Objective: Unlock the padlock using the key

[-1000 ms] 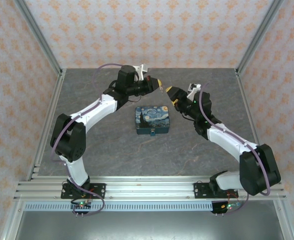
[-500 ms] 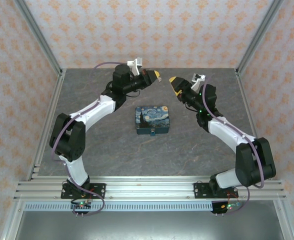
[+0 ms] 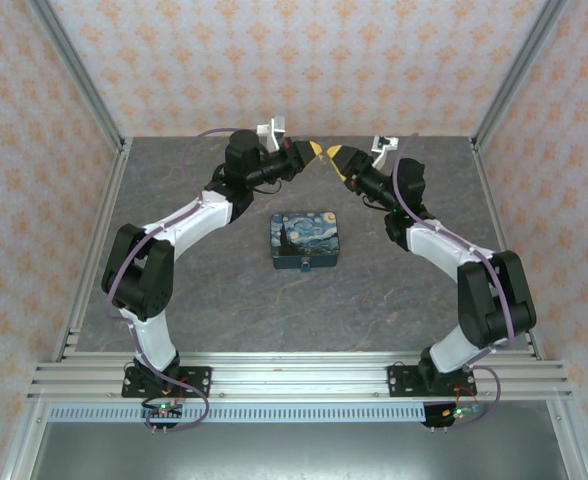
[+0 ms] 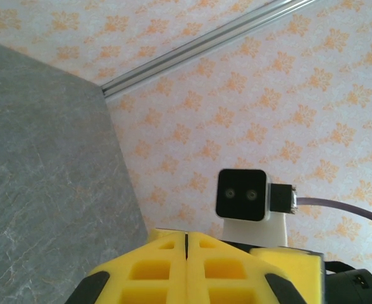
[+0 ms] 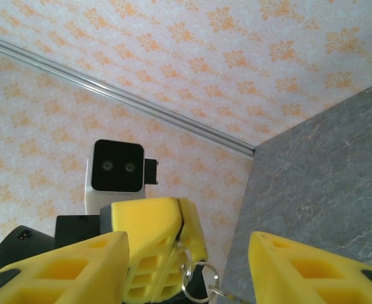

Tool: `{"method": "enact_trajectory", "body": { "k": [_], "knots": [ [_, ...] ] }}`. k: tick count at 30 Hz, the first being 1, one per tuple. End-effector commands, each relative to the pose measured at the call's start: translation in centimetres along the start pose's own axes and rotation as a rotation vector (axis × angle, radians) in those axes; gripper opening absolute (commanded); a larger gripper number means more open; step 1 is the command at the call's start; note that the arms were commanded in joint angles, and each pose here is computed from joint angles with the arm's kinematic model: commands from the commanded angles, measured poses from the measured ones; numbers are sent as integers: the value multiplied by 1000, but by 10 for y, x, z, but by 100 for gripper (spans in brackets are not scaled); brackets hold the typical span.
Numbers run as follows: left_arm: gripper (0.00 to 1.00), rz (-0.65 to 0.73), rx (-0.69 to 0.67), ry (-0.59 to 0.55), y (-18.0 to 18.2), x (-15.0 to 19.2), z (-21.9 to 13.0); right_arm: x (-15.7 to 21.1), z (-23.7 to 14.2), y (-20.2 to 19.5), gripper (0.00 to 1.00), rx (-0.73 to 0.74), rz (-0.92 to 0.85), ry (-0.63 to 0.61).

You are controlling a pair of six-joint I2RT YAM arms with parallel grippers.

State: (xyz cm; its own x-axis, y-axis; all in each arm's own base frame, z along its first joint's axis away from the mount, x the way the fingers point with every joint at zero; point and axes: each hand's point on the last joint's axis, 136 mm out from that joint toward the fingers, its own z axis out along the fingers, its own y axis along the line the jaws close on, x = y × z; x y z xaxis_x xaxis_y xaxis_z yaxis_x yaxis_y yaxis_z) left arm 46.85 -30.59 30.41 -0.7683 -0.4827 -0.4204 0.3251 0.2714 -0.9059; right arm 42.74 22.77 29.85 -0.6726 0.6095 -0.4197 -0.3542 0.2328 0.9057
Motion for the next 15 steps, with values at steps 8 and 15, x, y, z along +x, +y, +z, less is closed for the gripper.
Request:
{"method": "enact_trajectory", "body": {
  "k": [8, 15],
  "knots": [
    [0, 19, 46, 9, -19, -1, -3, -4, 5, 22, 44, -122, -24, 8],
    [0, 10, 34, 22, -17, 2, 0, 1, 7, 21, 40, -135, -14, 42]
  ]
}}
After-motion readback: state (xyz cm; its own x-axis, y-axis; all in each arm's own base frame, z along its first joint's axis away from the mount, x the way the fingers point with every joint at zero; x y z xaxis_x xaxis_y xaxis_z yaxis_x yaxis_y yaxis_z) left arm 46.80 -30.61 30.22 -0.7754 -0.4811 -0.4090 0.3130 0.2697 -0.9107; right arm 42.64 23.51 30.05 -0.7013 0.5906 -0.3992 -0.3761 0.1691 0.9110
